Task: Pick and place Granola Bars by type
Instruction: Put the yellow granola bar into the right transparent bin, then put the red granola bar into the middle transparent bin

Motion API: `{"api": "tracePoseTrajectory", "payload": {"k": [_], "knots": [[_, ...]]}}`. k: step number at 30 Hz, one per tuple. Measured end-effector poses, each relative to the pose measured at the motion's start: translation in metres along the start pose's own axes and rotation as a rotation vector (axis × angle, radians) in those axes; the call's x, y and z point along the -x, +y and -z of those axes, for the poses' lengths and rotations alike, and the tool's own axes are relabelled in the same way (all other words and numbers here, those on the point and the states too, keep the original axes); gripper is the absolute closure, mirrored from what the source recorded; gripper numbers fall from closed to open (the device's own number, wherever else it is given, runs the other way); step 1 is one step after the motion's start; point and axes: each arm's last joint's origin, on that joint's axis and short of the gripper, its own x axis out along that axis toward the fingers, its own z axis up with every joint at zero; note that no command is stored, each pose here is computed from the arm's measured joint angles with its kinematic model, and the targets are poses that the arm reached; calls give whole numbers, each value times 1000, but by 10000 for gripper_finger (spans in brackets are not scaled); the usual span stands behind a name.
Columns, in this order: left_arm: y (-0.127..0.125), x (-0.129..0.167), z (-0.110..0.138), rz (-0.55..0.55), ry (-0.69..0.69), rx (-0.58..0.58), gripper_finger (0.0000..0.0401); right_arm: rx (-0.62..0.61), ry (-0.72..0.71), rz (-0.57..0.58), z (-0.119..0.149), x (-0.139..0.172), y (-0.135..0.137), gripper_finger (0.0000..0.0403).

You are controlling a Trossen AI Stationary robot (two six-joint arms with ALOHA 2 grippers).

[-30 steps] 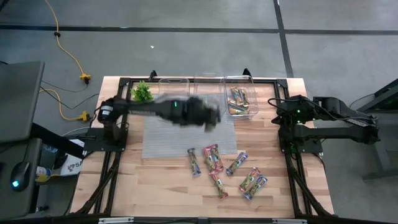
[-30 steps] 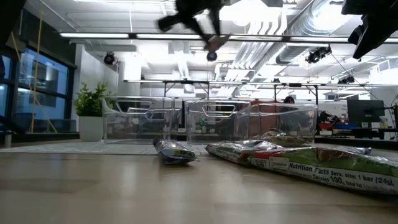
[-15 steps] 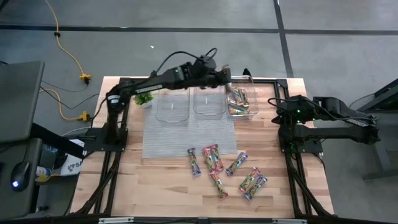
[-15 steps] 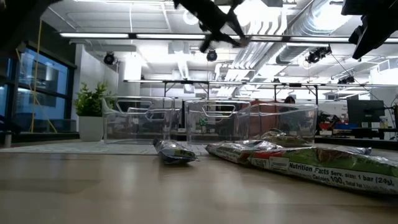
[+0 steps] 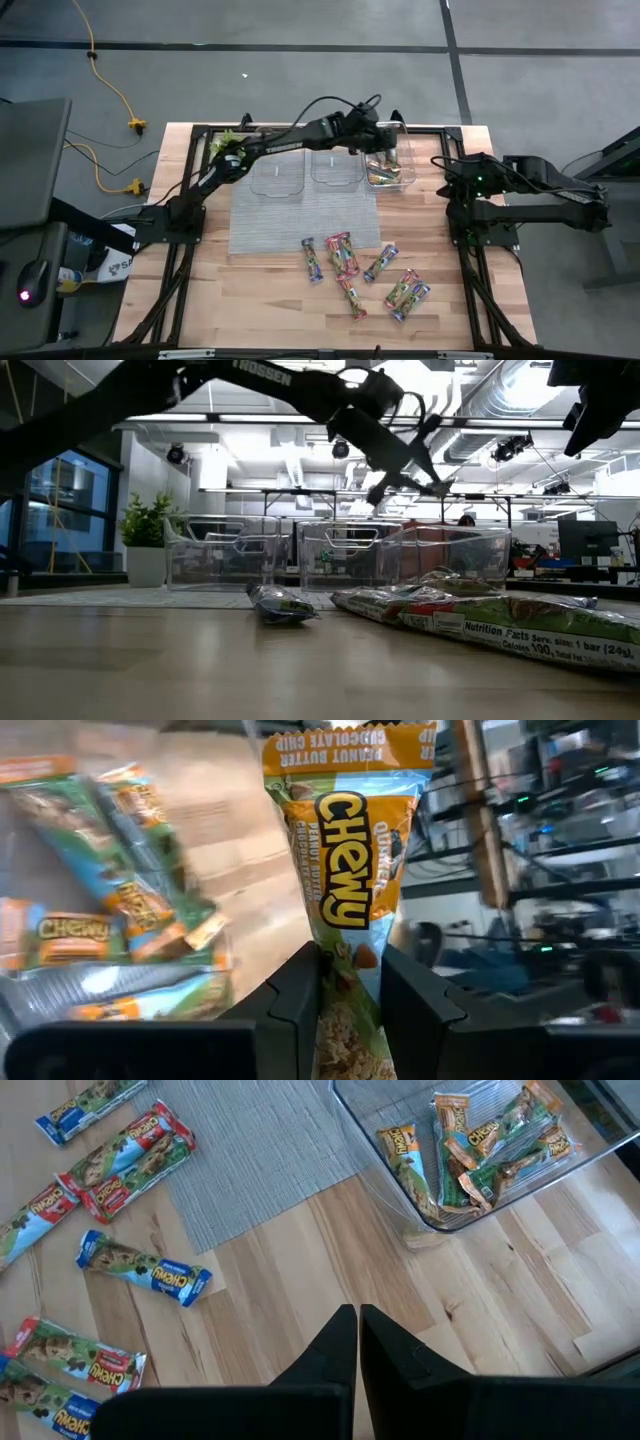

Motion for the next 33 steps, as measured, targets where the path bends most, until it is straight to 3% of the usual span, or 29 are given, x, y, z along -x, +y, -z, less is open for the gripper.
{"api": "tracePoseTrajectory", "payload": {"k": [4,12,21,25,29,33], "knots": [[7,-4,2,-82,16,-35,313,-2,0,0,0,0,0,403],[9,-3,2,-102,27,-121,304,-2,0,0,0,0,0,403],[8,-3,2,-103,18,-139,189,1,0,0,0,0,0,403],[0,-1,-2,-16,6,-152,143,1,0,0,0,0,0,403],[-20,22,-15,108,15,-161,131,0,1,0,0,0,0,403],[-44,73,-29,85,-59,-246,130,-13,1,-1,0,0,0,403]]}}
